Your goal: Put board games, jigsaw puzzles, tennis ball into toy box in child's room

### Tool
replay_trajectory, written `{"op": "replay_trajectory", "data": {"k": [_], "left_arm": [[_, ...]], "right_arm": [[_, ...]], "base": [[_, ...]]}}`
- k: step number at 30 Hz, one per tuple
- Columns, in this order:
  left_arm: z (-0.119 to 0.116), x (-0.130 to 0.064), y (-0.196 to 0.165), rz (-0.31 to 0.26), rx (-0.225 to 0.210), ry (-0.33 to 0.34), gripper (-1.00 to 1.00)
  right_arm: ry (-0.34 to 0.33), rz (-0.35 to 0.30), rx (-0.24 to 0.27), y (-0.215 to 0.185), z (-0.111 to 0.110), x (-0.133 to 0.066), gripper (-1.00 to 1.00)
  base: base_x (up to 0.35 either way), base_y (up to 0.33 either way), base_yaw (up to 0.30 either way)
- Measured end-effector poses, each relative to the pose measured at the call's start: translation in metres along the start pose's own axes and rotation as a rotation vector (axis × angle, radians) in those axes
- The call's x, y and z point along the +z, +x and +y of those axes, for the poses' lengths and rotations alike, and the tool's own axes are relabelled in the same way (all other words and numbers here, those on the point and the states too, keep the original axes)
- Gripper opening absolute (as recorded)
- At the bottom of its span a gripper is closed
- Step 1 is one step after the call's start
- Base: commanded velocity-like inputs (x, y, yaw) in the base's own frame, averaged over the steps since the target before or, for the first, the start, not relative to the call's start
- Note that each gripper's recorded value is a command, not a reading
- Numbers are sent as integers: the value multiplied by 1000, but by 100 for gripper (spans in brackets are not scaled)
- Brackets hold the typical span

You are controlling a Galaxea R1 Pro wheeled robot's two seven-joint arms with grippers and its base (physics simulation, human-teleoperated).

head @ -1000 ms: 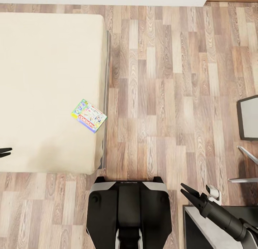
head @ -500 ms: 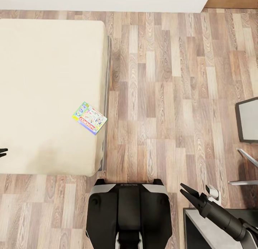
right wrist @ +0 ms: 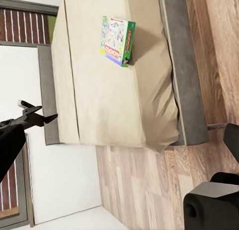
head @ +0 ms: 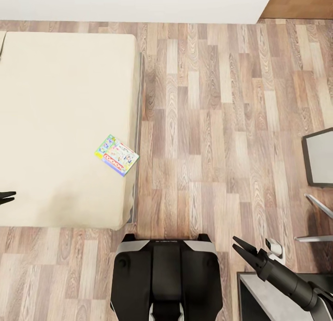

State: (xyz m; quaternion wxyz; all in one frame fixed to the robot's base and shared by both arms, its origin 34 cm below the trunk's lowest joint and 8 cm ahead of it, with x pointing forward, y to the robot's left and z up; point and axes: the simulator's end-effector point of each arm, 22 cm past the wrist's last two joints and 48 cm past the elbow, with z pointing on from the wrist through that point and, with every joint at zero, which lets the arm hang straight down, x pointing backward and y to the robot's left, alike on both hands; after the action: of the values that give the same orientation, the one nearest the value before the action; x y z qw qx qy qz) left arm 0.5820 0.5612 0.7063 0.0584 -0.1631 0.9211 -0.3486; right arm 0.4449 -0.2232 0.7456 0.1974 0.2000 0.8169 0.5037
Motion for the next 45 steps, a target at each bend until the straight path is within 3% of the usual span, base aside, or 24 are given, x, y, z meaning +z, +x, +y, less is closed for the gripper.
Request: {"op": "replay_trajectory", "data": {"k": [12, 23, 30, 45], "left_arm": [[-9, 2, -2, -8, 18, 19, 100], [-9, 4, 8, -17, -23, 31, 100], [-11, 0, 8, -24, -28, 33, 100], [-21, 0, 6, -35, -3, 52, 100]], "right_arm": [[-8, -7, -15, -5, 6, 0, 100], [-15, -13, -28, -9, 11, 0, 100], [-19, -18, -37, -12, 15, -1, 100], [-28, -28, -57, -18, 22, -4, 100]], "base": [[0, 0, 0], [0, 0, 0], [0, 0, 0], [0, 0, 0]]}}
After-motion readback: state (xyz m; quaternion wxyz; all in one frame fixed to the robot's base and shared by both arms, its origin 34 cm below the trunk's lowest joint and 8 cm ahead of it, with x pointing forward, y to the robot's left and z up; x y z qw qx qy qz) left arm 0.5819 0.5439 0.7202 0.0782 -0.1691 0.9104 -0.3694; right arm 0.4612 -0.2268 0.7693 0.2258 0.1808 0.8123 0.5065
